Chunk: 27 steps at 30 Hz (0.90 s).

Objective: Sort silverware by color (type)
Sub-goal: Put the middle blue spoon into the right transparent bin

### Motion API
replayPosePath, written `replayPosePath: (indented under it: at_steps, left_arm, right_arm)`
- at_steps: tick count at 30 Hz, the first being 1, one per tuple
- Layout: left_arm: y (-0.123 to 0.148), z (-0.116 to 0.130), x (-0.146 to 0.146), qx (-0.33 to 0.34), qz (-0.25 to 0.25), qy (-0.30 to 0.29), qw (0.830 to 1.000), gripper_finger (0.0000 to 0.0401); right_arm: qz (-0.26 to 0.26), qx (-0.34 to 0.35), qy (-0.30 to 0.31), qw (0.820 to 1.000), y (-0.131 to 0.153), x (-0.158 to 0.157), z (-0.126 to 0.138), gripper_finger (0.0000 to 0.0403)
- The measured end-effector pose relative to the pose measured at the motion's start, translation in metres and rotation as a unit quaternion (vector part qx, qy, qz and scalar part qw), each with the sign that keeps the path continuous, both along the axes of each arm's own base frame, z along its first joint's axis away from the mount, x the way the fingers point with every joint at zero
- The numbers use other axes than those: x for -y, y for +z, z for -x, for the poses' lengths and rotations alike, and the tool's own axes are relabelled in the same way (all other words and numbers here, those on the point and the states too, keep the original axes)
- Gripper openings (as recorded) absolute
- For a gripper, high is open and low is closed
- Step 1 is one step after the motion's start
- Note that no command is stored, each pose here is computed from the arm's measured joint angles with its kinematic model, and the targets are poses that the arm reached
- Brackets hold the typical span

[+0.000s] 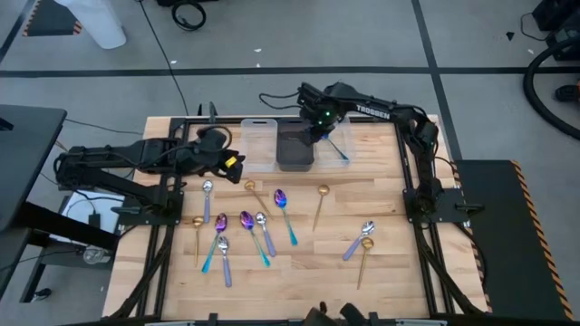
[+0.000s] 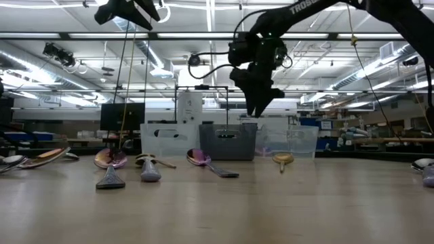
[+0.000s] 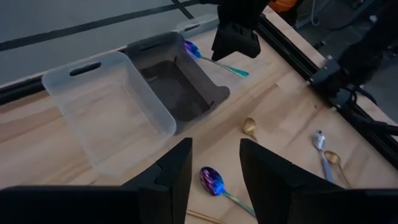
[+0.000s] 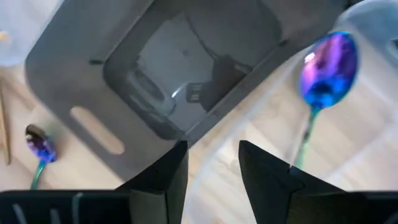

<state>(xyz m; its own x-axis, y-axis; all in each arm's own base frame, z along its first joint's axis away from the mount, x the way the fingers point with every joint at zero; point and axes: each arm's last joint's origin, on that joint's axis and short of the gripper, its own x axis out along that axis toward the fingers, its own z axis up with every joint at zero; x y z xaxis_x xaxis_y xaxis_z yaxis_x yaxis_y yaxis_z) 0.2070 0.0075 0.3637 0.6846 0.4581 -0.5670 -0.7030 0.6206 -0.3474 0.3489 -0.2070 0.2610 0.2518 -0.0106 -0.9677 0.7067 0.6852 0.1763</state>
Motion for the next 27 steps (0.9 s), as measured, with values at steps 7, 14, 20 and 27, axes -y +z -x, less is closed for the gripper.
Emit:
replayPosePath:
  at_steps: [7,14,20,27]
  left_arm:
    - [-0.002,0.002,0.011,-0.005,0.013,-0.016,1.000,0.0141]
    - [-0.006,0.005,0.014,-0.022,0.026,-0.009,0.999,0.0141]
    - [-0.006,0.005,0.013,-0.024,0.026,-0.007,0.999,0.0141]
    - [-0.006,0.005,0.012,-0.021,0.027,0.003,0.999,0.0141]
  right_arm:
    - [-0.005,-0.008,0.039,0.999,0.002,-0.034,-0.014,0.0151]
    - [0.029,-0.009,0.060,0.998,0.018,-0.065,-0.019,0.0151]
    - [0.043,-0.008,0.056,0.997,0.026,-0.082,-0.019,0.0151]
    - [0.026,-0.031,0.059,0.997,0.010,-0.106,-0.022,0.0151]
